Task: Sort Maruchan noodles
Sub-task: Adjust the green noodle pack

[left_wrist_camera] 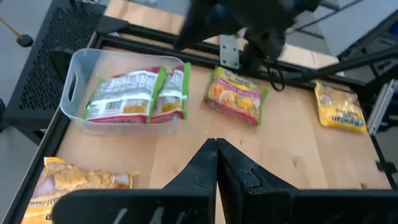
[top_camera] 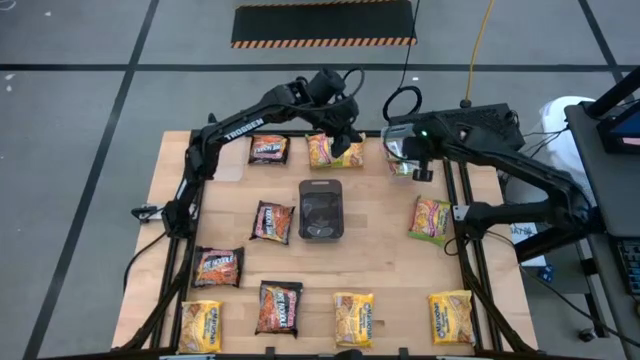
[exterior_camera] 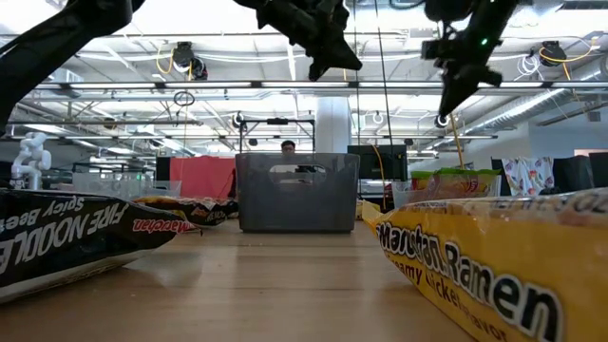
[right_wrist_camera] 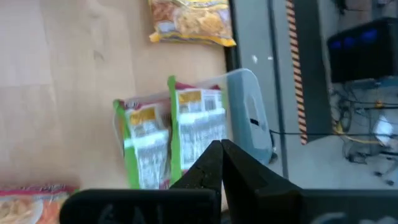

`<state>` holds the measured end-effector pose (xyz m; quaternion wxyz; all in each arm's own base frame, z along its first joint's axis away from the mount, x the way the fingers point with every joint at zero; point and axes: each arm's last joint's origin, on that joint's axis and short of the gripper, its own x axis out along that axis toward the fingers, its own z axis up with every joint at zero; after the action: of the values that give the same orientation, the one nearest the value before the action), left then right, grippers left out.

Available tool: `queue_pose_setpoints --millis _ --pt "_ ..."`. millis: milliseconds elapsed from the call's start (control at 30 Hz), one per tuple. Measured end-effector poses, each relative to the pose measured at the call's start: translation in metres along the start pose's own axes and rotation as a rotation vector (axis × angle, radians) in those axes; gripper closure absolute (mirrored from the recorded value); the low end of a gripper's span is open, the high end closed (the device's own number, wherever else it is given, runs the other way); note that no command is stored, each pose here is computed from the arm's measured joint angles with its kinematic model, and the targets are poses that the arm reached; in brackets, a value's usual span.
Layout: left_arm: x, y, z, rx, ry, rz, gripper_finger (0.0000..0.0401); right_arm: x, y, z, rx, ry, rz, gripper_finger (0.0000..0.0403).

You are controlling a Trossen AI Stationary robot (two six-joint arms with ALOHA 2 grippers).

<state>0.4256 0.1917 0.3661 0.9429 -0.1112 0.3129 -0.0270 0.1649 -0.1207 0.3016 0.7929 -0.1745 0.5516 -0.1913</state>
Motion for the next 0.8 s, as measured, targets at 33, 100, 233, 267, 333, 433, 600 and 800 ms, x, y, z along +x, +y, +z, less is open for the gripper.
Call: queue_pose_setpoints --millis 33,100,233,267,333,433,600,800 --pt "0.0 0.0 -0.001 0.001 0.011 -0.001 0.0395 0.005 -0.002 0.003 -0.023 -0.008 0.008 0.0403" --pt "0.0 0.0 -0.004 -0.008 0.033 -0.001 0.0396 0.013 -0.005 0.007 -0.066 -0.014 0.0 0.0403" --pt "-0.001 0.002 -0.004 0.0 0.039 0.003 0.0395 0.028 -0.007 0.011 -0.074 0.025 -0.004 0.0403" --pt "-0.001 0.002 -0.004 0.0 0.039 0.003 0.0395 0.032 -0.008 0.012 -0.06 0.037 -0.002 0.0403" --pt "-0.002 0.004 -0.005 -0.006 0.047 0.005 0.0395 0.039 -0.009 0.012 -0.043 0.08 -0.022 0.0398" --pt "-0.003 0.005 -0.008 -0.005 0.068 0.005 0.0395 0.049 -0.009 0.013 -0.051 0.148 -0.043 0.0379" --pt "-0.004 0.005 -0.011 0.003 0.099 0.0 0.0395 0.061 -0.006 0.015 -0.082 0.174 -0.011 0.0339" --pt "-0.007 0.009 -0.015 -0.017 0.126 0.004 0.0395 0.063 0.0 0.018 -0.102 0.06 0.162 0.032"
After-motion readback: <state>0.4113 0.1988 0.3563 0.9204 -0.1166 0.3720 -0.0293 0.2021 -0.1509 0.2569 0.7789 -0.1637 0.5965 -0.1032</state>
